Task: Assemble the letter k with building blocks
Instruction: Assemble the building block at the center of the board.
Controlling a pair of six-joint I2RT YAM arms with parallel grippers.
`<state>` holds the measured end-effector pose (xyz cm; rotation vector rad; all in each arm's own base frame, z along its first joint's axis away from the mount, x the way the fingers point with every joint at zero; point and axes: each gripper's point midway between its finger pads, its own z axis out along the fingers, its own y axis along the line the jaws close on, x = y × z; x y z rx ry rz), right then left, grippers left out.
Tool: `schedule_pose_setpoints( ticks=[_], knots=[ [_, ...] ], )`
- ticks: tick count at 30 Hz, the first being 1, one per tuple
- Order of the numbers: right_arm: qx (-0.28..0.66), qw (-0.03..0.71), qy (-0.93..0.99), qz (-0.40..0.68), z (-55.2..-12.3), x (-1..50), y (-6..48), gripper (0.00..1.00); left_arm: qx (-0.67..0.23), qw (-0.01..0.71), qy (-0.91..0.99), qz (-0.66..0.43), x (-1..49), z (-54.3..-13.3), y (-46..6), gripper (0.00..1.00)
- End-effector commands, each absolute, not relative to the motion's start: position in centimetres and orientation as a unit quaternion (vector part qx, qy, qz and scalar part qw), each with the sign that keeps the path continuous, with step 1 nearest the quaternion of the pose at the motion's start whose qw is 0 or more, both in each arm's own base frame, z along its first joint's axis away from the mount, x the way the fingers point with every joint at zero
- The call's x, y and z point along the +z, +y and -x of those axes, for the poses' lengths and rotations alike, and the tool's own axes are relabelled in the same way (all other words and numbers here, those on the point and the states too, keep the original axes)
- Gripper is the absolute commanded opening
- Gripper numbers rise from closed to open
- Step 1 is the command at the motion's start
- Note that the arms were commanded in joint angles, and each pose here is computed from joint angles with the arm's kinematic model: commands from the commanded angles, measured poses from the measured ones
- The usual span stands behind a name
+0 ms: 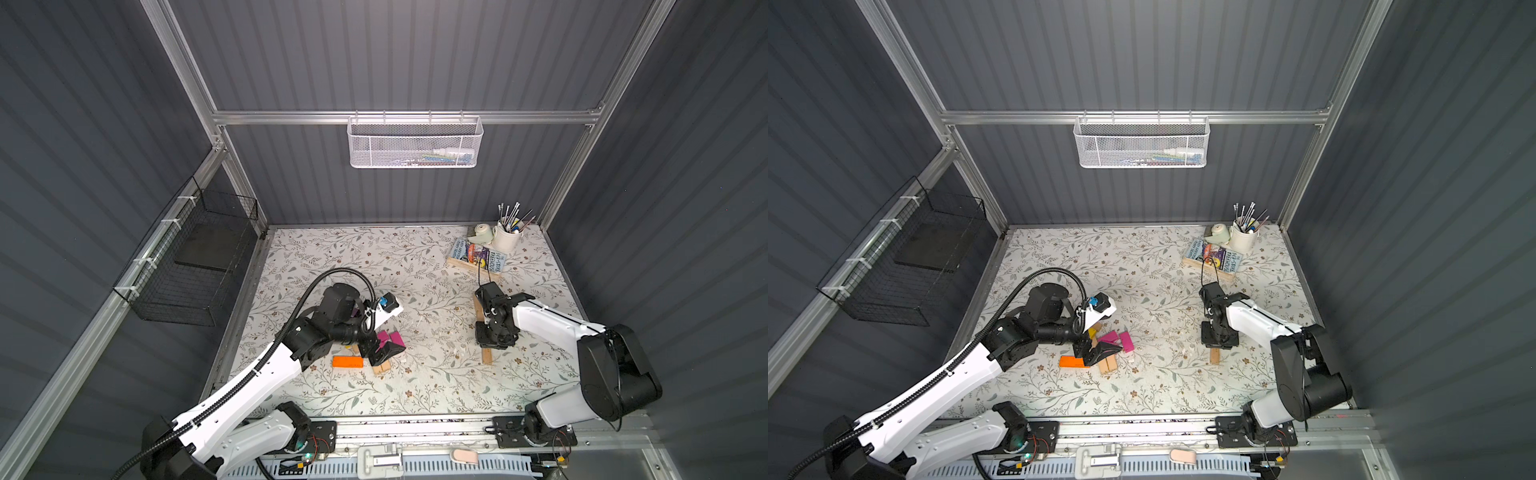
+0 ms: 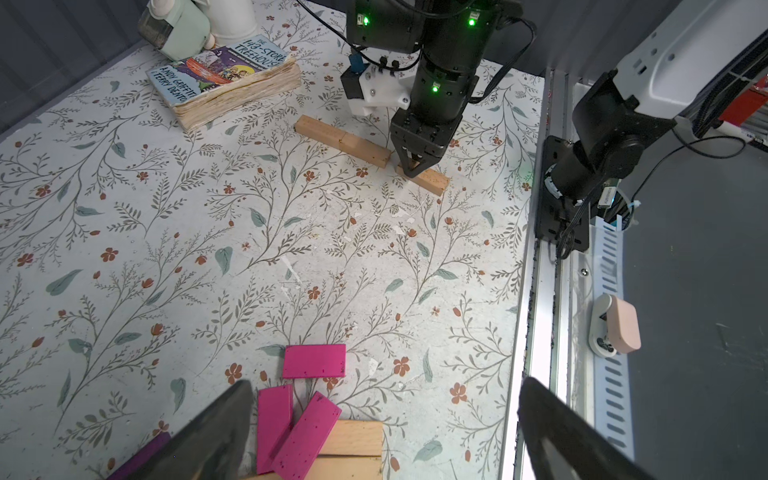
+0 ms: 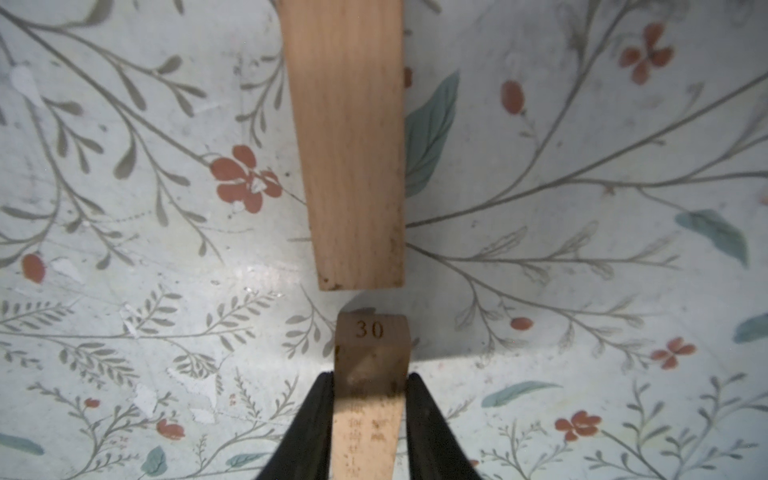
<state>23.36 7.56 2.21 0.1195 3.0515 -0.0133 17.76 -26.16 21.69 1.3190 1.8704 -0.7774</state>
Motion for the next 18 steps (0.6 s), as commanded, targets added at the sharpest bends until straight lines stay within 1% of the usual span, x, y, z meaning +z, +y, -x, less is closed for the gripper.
schedule_pose_setpoints(
  ticks=[1,18],
  knots=[
    [-0.005,0.039,0.999,-0.037,-23.41,1.91,7.38,0.3,-0.289,0.349,0.724,-0.519,20.9,-17.88,-26.12,1.0],
    [0.009,0.042,0.999,-0.027,-24.24,1.6,7.62,0.28,-0.278,0.34,0.734,-0.517,20.16,-18.28,-26.05,1.0]
  ],
)
